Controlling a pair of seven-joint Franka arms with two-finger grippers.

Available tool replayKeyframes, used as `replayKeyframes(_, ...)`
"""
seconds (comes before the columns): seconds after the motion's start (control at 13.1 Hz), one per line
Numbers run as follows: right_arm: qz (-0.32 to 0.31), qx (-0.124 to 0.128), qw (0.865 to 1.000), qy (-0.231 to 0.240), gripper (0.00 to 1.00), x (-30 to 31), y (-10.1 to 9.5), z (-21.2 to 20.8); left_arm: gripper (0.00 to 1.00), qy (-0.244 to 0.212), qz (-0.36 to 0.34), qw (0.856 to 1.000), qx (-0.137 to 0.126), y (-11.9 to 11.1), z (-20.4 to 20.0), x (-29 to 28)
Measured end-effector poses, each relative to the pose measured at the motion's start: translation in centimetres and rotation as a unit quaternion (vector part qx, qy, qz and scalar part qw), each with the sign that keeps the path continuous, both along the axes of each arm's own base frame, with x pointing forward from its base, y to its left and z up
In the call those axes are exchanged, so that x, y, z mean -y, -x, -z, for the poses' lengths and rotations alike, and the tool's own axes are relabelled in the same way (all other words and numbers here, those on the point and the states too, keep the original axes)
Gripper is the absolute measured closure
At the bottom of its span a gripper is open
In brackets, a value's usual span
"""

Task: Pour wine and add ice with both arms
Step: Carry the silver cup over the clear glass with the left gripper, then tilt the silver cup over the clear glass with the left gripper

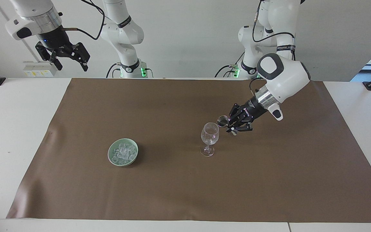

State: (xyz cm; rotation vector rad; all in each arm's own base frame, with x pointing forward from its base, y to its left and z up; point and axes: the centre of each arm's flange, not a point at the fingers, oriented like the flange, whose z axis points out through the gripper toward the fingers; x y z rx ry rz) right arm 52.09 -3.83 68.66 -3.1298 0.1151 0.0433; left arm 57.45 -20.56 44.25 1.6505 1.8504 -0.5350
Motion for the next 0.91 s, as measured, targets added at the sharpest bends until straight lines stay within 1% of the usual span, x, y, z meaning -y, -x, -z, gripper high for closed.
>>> replayKeyframes(0.23, 0.0, 0.0, 1.0, 0.0, 0.0, 0.0, 0.0, 0.0, 0.78, -0.02, 0.003, 1.0, 0.001, 0.0, -0.6, 0.5)
replayKeyframes(0.91, 0.0, 0.0, 1.0, 0.0, 0.0, 0.0, 0.0, 0.0, 0.78, -0.057, 0.006, 0.998, 0.008, 0.3, -1.5, 2.1)
